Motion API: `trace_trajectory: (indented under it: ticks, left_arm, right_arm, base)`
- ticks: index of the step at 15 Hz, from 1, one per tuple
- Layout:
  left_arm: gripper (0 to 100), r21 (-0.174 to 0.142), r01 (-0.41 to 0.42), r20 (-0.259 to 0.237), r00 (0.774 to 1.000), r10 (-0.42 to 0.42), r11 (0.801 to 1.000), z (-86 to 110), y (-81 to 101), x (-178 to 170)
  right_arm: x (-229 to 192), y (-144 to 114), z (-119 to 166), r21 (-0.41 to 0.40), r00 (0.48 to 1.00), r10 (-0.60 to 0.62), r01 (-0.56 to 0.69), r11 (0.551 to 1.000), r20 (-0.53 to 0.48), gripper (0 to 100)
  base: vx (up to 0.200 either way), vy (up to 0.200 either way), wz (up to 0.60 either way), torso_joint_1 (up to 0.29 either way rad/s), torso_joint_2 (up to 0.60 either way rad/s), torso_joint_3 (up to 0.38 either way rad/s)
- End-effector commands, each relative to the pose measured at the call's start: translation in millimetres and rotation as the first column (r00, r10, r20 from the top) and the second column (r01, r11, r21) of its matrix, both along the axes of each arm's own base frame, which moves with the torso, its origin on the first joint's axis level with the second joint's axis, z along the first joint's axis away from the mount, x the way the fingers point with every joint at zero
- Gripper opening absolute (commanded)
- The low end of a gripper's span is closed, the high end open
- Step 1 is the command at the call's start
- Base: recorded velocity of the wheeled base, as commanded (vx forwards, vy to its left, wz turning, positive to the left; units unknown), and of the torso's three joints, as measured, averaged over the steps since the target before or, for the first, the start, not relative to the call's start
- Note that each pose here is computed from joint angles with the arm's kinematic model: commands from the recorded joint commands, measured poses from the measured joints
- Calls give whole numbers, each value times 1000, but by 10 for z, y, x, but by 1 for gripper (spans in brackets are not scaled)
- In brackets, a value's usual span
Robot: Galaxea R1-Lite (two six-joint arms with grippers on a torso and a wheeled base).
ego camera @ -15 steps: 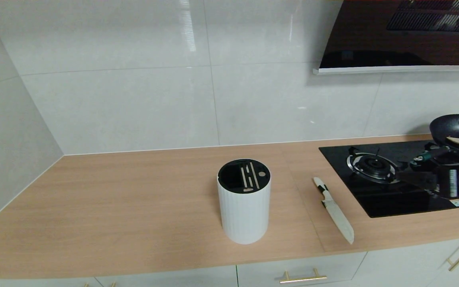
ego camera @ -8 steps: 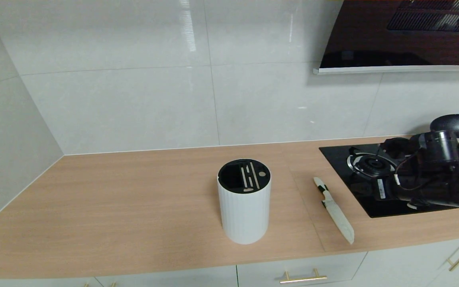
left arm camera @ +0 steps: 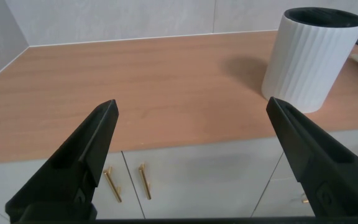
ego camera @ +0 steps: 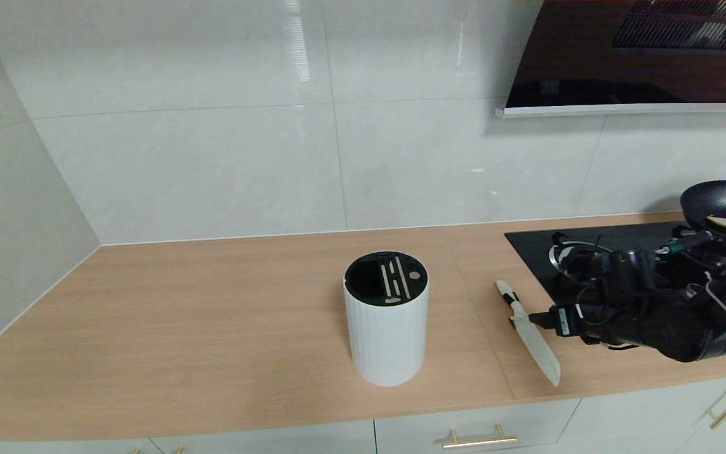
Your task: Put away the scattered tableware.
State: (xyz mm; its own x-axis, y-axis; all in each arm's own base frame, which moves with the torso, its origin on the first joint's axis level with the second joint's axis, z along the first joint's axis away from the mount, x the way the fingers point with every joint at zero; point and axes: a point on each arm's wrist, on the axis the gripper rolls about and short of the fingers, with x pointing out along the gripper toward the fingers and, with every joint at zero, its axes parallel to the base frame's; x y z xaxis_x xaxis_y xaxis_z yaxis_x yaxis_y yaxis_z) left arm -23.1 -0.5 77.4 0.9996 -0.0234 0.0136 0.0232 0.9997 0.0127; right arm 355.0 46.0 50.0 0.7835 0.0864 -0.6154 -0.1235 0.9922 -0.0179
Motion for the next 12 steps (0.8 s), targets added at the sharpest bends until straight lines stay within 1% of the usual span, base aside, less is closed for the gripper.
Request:
trace_trajectory:
  ticks: [1, 3, 8, 10, 12]
  left_arm:
    - [100, 0, 0, -1, 1000, 0, 1000, 0, 0, 1]
    - [100, 0, 0, -1, 1000, 0, 1000, 0, 0, 1]
    - [100, 0, 0, -1, 1000, 0, 1000, 0, 0, 1]
    - [100, 0, 0, -1, 1000, 0, 1000, 0, 0, 1]
    - [100, 0, 0, -1, 1000, 0, 1000, 0, 0, 1]
  right_arm:
    - [42, 30, -189, -5, 1000, 6, -6, 1000, -28, 100]
    - [69, 68, -269, -3, 1000, 15, -15, 1000, -18, 100]
    - [87, 174, -466, -5, 998, 43, -43, 999, -47, 100]
    - [143, 224, -615, -1, 999, 52, -52, 999, -18, 100]
    - [176, 230, -674, 4, 999, 51, -51, 999, 6, 100]
  base:
    - [0, 0, 0, 0, 0, 0]
    - [0, 0, 0, 0, 0, 0]
    - [0, 0, 0, 0, 0, 0]
    - [0, 0, 0, 0, 0, 0]
    - [0, 0, 0, 0, 0, 0]
